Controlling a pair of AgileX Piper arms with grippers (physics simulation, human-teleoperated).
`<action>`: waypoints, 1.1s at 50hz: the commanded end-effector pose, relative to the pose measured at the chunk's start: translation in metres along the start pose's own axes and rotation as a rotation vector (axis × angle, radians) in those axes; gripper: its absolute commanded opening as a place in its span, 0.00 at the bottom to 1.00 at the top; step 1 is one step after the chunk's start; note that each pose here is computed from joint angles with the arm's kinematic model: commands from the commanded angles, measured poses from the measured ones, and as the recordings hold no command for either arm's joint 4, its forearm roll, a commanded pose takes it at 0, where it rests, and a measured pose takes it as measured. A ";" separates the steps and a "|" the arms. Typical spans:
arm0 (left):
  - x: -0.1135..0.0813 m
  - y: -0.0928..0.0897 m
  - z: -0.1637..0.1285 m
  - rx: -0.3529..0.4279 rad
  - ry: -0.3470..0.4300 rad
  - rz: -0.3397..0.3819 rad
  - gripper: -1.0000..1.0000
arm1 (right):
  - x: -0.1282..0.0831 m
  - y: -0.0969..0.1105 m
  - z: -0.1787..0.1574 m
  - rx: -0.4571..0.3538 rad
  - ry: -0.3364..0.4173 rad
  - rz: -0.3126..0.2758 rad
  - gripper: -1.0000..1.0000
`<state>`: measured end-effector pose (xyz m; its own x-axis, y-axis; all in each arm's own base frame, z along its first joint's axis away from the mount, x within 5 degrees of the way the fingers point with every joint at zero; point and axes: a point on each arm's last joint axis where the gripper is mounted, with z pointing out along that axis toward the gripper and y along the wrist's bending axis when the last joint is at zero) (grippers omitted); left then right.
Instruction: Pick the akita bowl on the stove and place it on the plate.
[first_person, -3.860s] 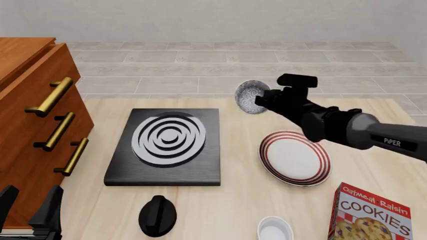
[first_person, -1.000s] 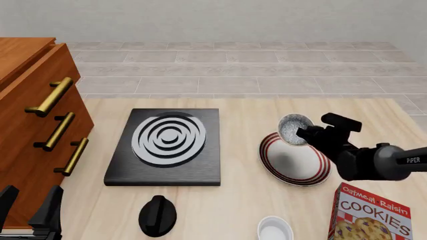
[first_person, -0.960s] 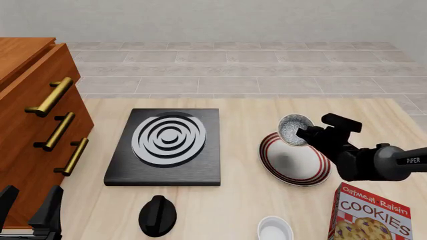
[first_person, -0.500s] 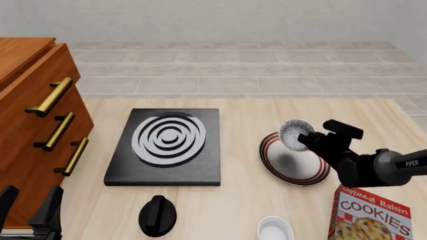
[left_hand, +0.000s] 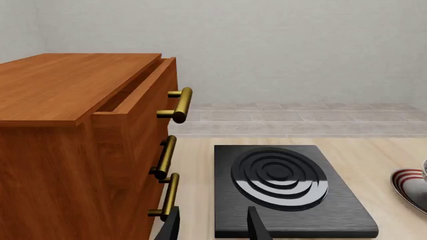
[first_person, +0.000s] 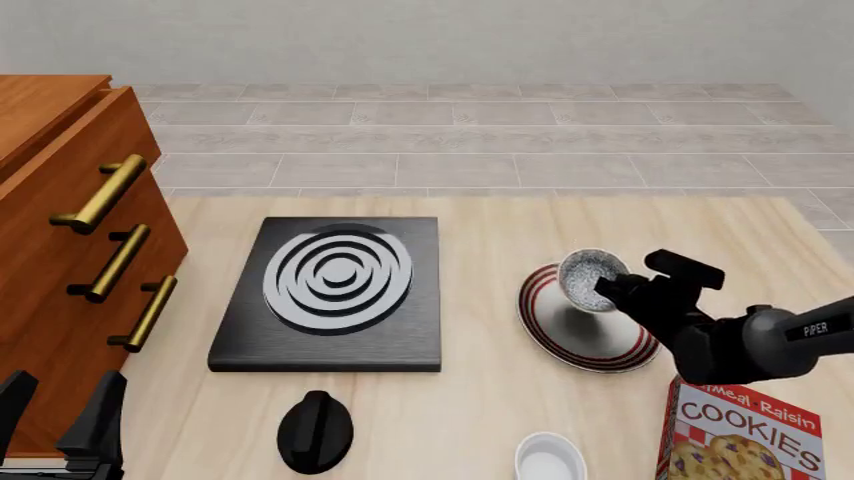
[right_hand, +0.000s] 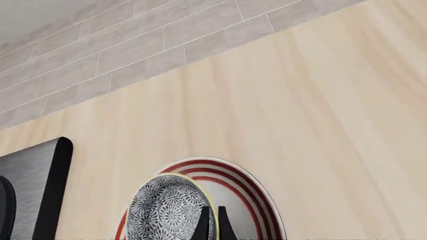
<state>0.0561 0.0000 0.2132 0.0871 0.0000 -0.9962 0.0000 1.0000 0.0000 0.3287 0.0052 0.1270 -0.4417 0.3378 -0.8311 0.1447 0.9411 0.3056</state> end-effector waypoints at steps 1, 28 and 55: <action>0.000 0.000 0.000 0.000 0.000 0.000 1.00 | 0.000 -0.001 0.002 0.002 -0.001 0.007 0.00; 0.000 0.000 0.000 0.000 0.000 0.000 1.00 | 0.013 -0.005 0.007 0.008 0.019 0.001 0.00; 0.000 0.000 0.000 0.000 0.000 0.000 1.00 | -0.028 0.003 -0.026 -0.005 -0.075 -0.063 1.00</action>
<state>0.0561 0.0000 0.2132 0.0871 0.0000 -0.9962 0.0000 1.0000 0.0000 0.3248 0.0018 0.1331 -0.4302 0.3170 -0.8452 0.1394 0.9484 0.2847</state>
